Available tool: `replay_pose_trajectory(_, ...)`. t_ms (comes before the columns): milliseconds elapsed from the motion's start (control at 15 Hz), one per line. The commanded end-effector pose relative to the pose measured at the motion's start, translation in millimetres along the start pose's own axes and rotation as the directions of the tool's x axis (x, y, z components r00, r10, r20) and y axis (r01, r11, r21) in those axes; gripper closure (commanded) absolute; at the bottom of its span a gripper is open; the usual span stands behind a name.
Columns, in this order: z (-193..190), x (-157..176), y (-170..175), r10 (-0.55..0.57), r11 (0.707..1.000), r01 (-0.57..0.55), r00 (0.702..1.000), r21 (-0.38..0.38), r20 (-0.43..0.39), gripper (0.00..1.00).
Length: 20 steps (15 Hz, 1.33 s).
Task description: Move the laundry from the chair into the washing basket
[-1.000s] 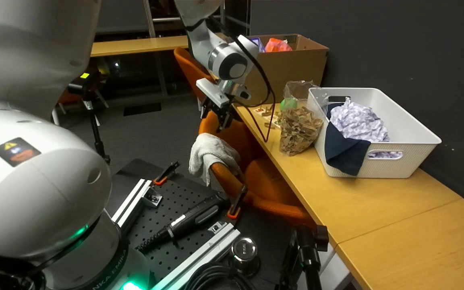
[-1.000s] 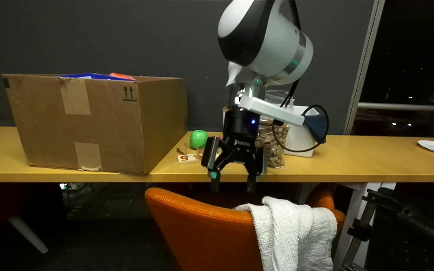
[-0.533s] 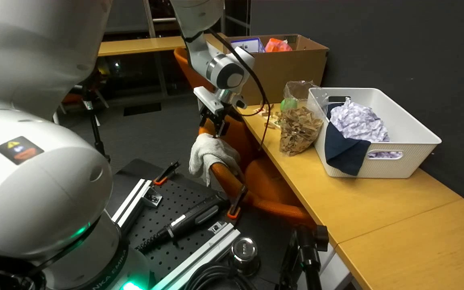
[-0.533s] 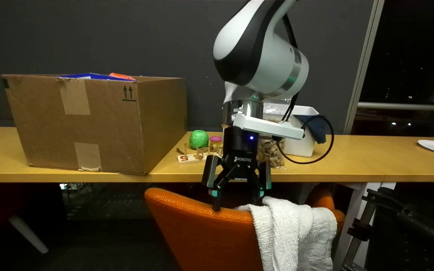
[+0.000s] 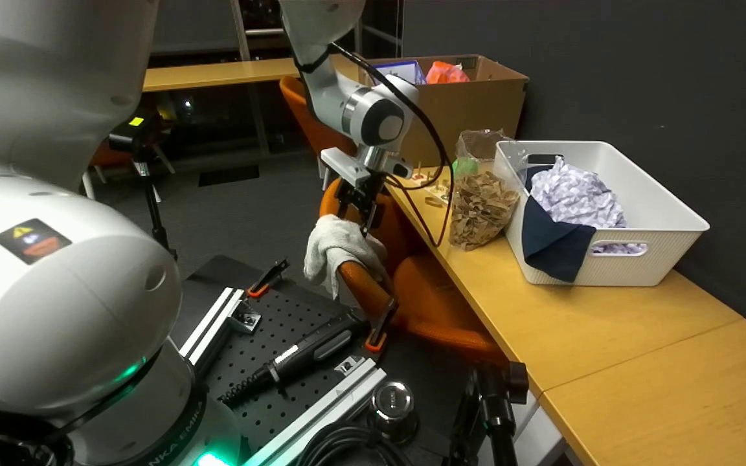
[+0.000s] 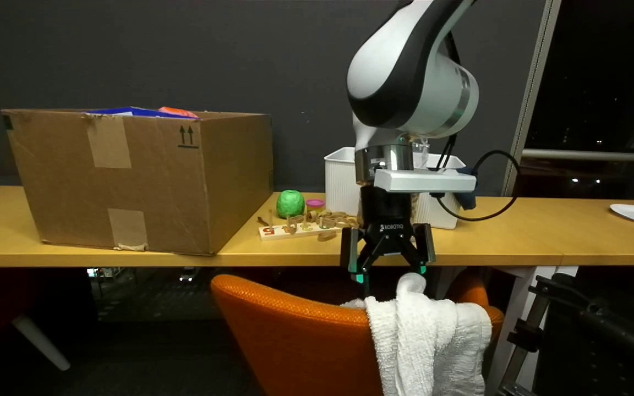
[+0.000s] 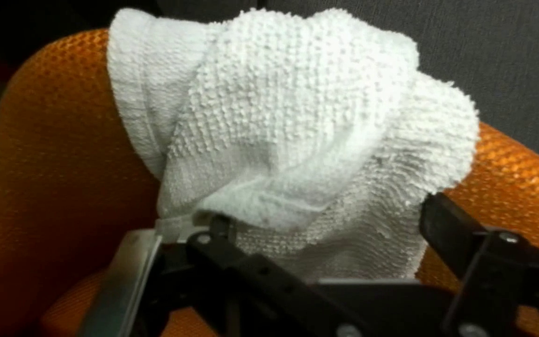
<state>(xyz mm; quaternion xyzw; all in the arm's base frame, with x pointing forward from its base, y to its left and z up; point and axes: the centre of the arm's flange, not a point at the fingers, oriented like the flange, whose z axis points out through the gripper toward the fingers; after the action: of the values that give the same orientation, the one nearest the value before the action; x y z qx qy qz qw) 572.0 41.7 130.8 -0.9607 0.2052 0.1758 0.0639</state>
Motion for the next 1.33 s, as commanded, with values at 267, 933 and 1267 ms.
replay_pose_trajectory(267,14.8,-16.4,-16.7,-0.02,1.0,0.021,0.999,-0.001,0.027,0.51)
replay_pose_trajectory(933,-35.7,-48.4,19.0,0.028,1.0,-0.029,0.999,-0.008,-0.021,0.96)
replay_pose_trajectory(1267,-125.9,-78.1,41.3,0.07,0.996,-0.075,0.989,-0.037,-0.129,0.96)
